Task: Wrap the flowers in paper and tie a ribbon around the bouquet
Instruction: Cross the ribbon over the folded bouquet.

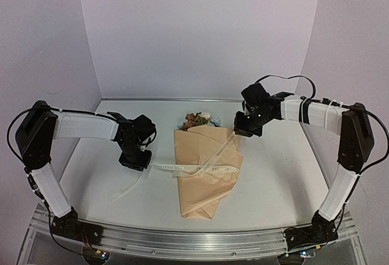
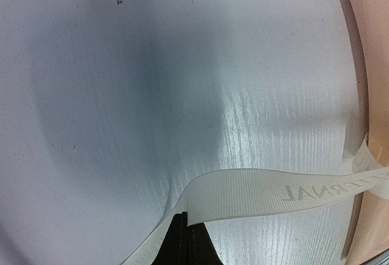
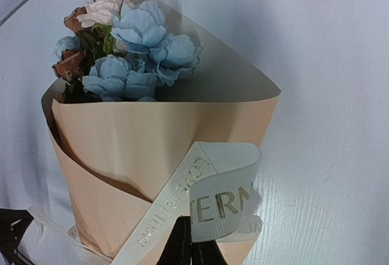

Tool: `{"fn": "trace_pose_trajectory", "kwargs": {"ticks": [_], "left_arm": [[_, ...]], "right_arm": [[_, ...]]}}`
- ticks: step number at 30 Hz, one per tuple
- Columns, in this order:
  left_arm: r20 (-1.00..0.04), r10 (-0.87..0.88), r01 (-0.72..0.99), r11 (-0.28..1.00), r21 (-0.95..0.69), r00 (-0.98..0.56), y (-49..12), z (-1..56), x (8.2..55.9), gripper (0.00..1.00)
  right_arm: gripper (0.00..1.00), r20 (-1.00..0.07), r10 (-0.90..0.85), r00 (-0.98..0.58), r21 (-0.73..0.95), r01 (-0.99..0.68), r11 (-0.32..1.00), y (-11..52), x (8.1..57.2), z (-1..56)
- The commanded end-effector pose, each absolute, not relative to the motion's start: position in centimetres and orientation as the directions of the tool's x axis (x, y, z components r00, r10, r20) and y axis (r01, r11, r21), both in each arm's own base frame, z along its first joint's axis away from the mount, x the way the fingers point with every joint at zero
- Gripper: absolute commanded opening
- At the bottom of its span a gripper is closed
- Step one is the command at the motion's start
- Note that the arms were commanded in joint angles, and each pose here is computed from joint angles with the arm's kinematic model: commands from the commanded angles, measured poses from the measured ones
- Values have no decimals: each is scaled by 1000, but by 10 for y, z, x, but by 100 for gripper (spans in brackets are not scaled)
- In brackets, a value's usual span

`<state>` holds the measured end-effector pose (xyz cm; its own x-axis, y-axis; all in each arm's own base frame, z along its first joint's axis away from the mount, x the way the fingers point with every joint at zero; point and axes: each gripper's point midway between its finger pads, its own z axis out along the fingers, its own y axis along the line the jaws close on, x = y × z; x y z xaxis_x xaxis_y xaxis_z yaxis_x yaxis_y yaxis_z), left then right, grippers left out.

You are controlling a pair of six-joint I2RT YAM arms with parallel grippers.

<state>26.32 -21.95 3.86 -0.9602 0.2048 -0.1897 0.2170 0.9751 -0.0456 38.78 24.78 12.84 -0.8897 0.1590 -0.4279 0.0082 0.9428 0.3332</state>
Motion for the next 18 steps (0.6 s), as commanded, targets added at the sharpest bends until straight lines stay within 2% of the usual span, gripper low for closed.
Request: {"fn": "trace_pose_trajectory", "kwargs": {"ticks": [1,5,10,18], "left_arm": [[-214,205,224,972,-69,-955,-228,44,269,0],[-217,206,225,972,-69,-954,-227,44,269,0],[-219,209,228,971,-66,-953,-227,43,269,0],[-215,211,230,971,-70,-954,-228,40,270,0]], "right_arm": [[0,-457,308,-834,429,96,898,254,401,158],[0,-438,342,-831,474,110,874,264,397,173],[0,-356,422,-834,571,163,804,276,389,188],[0,-323,429,-844,609,162,777,271,367,203]]}}
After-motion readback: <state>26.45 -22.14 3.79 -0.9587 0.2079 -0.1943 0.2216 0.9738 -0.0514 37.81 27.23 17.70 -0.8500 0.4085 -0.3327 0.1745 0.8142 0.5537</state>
